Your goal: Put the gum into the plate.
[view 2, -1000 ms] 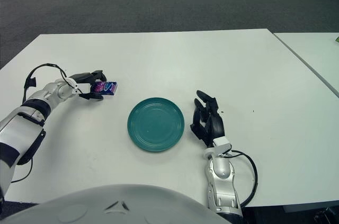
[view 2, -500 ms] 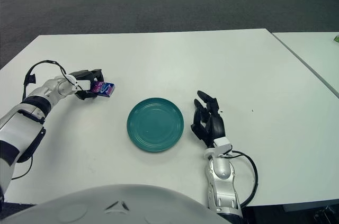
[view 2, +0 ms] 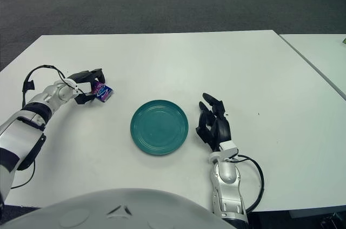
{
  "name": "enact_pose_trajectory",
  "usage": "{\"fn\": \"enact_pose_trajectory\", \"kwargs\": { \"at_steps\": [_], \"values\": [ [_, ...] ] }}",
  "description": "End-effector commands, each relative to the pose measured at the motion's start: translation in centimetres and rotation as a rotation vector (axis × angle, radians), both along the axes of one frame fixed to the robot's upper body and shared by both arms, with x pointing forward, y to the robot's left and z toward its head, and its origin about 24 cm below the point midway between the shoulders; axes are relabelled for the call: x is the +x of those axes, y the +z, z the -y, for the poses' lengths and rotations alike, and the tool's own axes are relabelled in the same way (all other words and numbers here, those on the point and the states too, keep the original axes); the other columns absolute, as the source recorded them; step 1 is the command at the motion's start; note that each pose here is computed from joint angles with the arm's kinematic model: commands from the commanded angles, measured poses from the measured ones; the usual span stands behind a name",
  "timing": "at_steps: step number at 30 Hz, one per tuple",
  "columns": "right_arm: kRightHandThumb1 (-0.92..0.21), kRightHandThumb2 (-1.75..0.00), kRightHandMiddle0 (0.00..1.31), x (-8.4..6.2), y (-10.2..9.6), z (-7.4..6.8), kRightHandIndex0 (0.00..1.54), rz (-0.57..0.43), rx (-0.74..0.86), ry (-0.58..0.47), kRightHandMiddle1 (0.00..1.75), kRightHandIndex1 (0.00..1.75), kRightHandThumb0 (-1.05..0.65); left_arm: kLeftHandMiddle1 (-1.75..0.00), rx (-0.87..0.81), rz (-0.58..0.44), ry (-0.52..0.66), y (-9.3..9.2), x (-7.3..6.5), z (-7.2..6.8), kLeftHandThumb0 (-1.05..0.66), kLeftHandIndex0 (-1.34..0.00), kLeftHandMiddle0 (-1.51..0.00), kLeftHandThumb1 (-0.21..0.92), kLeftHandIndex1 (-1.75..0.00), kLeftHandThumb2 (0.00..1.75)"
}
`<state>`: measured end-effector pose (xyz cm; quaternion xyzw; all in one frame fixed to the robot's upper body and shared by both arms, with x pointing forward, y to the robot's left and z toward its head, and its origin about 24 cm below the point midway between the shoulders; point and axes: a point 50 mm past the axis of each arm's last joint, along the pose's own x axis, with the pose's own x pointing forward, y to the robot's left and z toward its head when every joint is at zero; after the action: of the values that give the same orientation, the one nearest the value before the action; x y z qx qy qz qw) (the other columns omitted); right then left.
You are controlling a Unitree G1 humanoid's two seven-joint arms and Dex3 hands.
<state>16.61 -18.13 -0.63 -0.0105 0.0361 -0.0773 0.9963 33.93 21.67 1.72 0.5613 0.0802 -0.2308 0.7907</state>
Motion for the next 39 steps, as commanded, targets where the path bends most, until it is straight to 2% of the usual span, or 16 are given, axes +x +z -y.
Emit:
{"fn": "enact_pose_trajectory", "kwargs": {
  "at_steps": [1,6,18,29,39],
  "values": [
    [-0.92,-0.9,0.0,-4.0,-4.1,0.8,0.47,-0.264,0.028,-0.058,0.78,0.04,-0.81,-1.63,-0.028,0.011,0.002,0.0,-0.3,-0.3,0.0,-0.47,-0.74,0.2,-1.75,1.42],
    [-0.92,-0.9,0.0,-4.1,-4.2,1.1,0.47,-0.265,0.026,-0.064,0.81,0.04,-0.81,-1.64,-0.072,0.1,-0.02,1.3,0.1,0.2,0.0,-0.48,-0.74,0.19,-1.75,1.44],
    [-0.92,-0.91,0.0,-4.2,-4.2,1.9,0.48,-0.269,0.026,-0.068,0.82,0.04,-0.81,-1.66,-0.202,0.173,-0.012,3.0,0.6,1.3,0.0,-0.5,-0.74,0.17,-1.75,1.46],
    [-0.92,-0.91,0.0,-4.1,-4.2,2.0,0.48,-0.279,0.02,-0.064,0.81,0.03,-0.79,-1.69,-0.363,0.281,-0.052,5.7,0.3,1.8,0.0,-0.52,-0.74,0.15,-1.75,1.49],
    [-0.92,-0.91,0.0,-3.9,-4.4,1.9,0.49,-0.281,0.019,-0.061,0.81,0.03,-0.78,-1.74,-0.433,0.299,-0.083,7.3,-0.1,2.5,0.0,-0.52,-0.72,0.15,-1.75,1.51]
  ]
}}
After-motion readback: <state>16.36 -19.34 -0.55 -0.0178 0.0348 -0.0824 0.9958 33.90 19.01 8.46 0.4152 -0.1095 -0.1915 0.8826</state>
